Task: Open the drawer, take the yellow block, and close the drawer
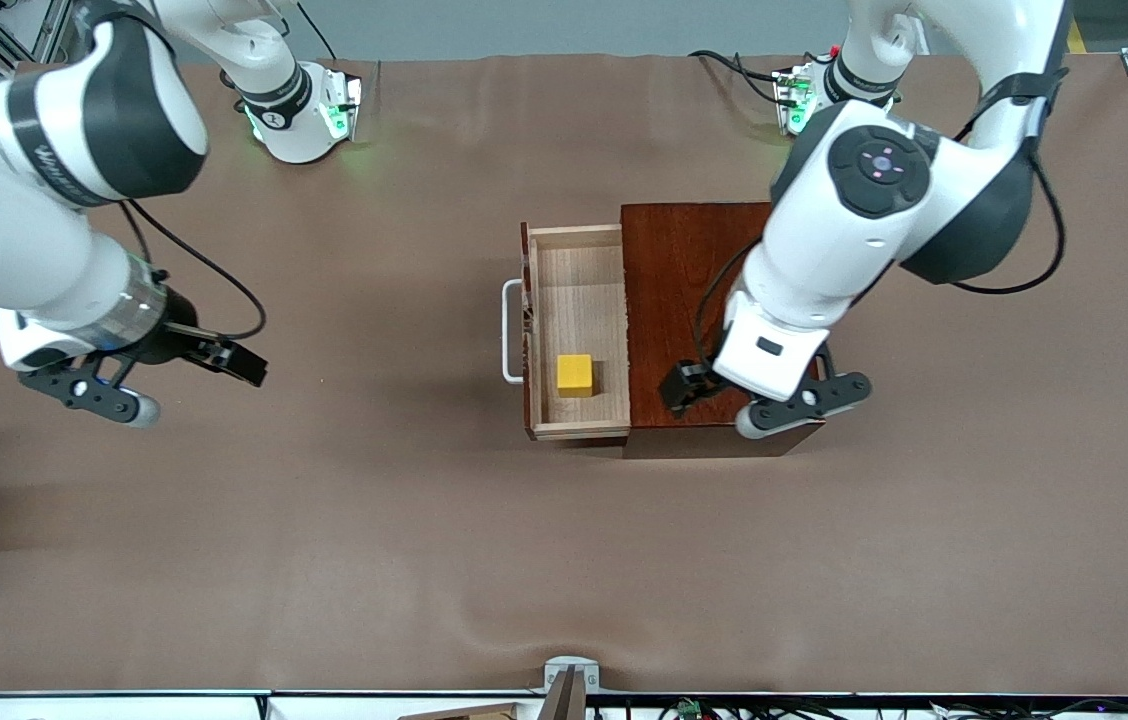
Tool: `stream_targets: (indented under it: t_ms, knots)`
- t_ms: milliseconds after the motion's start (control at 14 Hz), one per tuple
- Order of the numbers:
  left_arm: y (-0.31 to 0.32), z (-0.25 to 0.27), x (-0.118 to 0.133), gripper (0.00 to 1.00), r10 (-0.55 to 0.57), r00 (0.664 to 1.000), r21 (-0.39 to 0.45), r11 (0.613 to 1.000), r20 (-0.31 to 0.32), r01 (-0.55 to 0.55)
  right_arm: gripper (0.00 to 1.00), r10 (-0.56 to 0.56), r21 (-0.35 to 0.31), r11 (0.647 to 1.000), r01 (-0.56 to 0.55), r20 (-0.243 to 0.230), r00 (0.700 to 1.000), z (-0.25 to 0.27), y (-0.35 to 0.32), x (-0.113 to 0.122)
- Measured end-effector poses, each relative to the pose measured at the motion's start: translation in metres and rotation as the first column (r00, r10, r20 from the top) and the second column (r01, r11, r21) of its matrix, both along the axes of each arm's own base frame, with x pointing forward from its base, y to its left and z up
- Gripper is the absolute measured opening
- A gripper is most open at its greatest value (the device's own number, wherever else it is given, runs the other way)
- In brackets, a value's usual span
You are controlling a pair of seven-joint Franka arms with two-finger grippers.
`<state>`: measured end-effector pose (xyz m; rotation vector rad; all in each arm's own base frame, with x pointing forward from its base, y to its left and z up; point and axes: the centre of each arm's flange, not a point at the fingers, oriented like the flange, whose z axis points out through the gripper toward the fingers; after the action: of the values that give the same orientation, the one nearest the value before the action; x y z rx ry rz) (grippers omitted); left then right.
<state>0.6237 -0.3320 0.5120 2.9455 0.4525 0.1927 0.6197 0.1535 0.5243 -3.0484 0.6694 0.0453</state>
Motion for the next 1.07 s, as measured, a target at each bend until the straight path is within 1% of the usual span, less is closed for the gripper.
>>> stream_targets:
  t_ms: [142, 214, 356, 498, 570, 712, 926, 1068]
  knots:
    - [0.017, -0.004, 0.001, 1.0, -0.029, 0.999, 0.03, 0.999, -0.037, 0.03, 1.0, -0.099, -0.004, 0.995, 0.099, -0.013, 0.995, -0.008, 0.029, -0.005]
    - [0.025, -0.007, 0.001, 1.0, -0.049, 0.997, 0.047, 0.998, -0.062, 0.052, 1.0, -0.162, -0.007, 0.987, 0.162, -0.016, 0.987, -0.011, 0.049, -0.01]
    - [0.043, -0.013, 0.004, 1.0, -0.069, 0.992, 0.071, 0.995, -0.108, 0.077, 1.0, -0.282, -0.001, 0.959, 0.282, -0.017, 0.959, -0.015, 0.092, -0.022]
    - [0.064, -0.019, 0.006, 1.0, -0.058, 0.986, 0.091, 0.993, -0.159, 0.074, 1.0, -0.387, 0.025, 0.921, 0.388, -0.025, 0.922, -0.016, 0.133, -0.036]
    - [0.075, -0.022, 0.006, 1.0, -0.047, 0.98, 0.103, 0.992, -0.193, 0.068, 1.0, -0.442, 0.032, 0.896, 0.442, -0.026, 0.897, -0.017, 0.152, -0.043]
    - [0.1, -0.023, 0.007, 1.0, -0.036, 0.967, 0.122, 0.99, -0.251, 0.069, 1.0, -0.549, 0.044, 0.834, 0.55, -0.027, 0.835, -0.025, 0.191, -0.057]
    - [0.145, -0.018, 0.004, 1.0, -0.039, 0.94, 0.139, 0.986, -0.338, 0.091, 1.0, -0.693, 0.07, 0.717, 0.693, -0.035, 0.72, -0.043, 0.251, -0.078]
    - [0.167, -0.019, 0.002, 1.0, -0.07, 0.921, 0.135, 0.982, -0.384, 0.13, 1.0, -0.757, 0.075, 0.649, 0.757, -0.046, 0.652, -0.054, 0.28, -0.086]
